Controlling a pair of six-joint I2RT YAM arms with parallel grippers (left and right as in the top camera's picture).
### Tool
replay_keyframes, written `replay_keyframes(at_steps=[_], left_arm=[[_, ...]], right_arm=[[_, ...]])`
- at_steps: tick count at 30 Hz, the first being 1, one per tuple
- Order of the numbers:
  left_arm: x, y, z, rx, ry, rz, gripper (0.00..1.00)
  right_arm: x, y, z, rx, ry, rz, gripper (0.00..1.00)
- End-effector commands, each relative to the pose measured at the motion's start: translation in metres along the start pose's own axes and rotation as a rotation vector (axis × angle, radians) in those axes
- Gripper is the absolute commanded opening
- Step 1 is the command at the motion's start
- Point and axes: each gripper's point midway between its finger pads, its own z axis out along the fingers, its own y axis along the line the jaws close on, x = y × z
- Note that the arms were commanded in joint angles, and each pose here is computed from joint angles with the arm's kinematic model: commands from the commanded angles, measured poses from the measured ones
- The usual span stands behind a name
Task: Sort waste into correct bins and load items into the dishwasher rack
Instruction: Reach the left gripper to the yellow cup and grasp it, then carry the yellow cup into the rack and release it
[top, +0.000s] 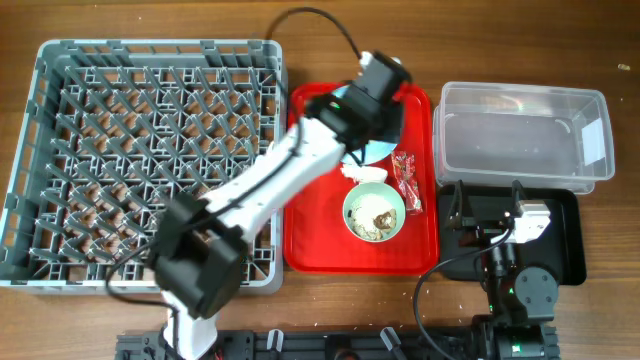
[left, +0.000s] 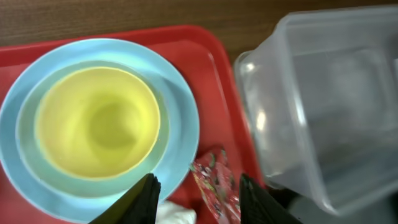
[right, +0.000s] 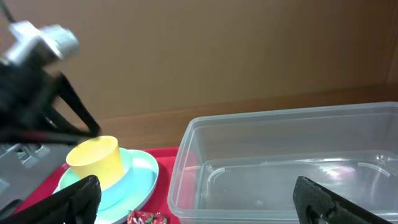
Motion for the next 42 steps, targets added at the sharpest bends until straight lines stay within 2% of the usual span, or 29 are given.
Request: replay_keyframes(at_steps=[1, 4, 10, 13, 17, 21, 24, 26, 27, 29, 30, 32, 35, 37, 38, 42], left_arm=[[0.004, 0.020, 0.027, -0.165, -0.035, 0.076, 0.42], [0.005, 0.028, 0.037, -0.190, -0.036, 0.072, 0.37], [-0.013, 0.023, 0.038, -0.169, -0.109, 0.060, 0.35], [-0.013, 0.024, 0.042, -0.176, -0.114, 0.090, 0.27], [-0.003, 0.029, 0.065, -0.191, -0.089, 0.139, 0.27], [-0.010, 0.039, 0.064, -0.252, -0.124, 0.138, 0.25], [-0.011, 0.041, 0.064, -0.254, -0.126, 0.134, 0.18], [-0.016, 0.046, 0.061, -0.286, -0.150, 0.132, 0.04], [-0.023, 0.052, 0.056, -0.329, -0.181, 0.128, 0.04], [-0.051, 0.059, 0.023, -0.415, -0.290, 0.107, 0.04], [-0.065, 0.053, -0.001, -0.403, -0.328, 0.095, 0.04], [-0.092, 0.030, -0.074, -0.293, -0.401, 0.069, 0.04], [-0.101, 0.016, -0.175, -0.062, -0.433, 0.006, 0.04], [-0.093, 0.047, -0.237, 0.093, -0.391, -0.107, 0.04], [-0.089, 0.069, -0.250, 0.137, -0.357, -0.172, 0.04], [-0.069, 0.140, -0.254, 0.426, -0.138, -0.417, 0.04]], right_arm=[[-0.002, -0.002, 0.000, 0.013, -0.011, 0.012, 1.00], [-0.002, -0.002, 0.000, 0.013, -0.011, 0.012, 1.00], [-0.002, -0.002, 0.000, 0.013, -0.011, 0.012, 1.00], [-0.002, -0.002, 0.000, 0.013, -0.011, 0.012, 1.00], [-0.002, -0.002, 0.000, 0.013, -0.011, 0.012, 1.00], [-0.002, -0.003, 0.000, 0.013, -0.011, 0.012, 1.00], [-0.002, -0.002, 0.000, 0.013, -0.011, 0.012, 1.00], [-0.002, -0.002, 0.000, 0.013, -0.011, 0.012, 1.00], [-0.002, -0.002, 0.000, 0.013, -0.011, 0.012, 1.00], [-0.002, -0.002, 0.000, 0.013, -0.011, 0.012, 1.00], [-0.002, -0.002, 0.000, 0.013, -0.011, 0.012, 1.00], [-0.002, -0.002, 0.000, 0.013, -0.011, 0.012, 1.00], [-0.002, -0.003, 0.000, 0.013, -0.011, 0.012, 1.00], [-0.002, -0.002, 0.000, 0.013, -0.011, 0.012, 1.00], [-0.002, -0.002, 0.000, 0.013, -0.011, 0.012, 1.00], [-0.002, -0.002, 0.000, 0.013, -0.011, 0.012, 1.00]])
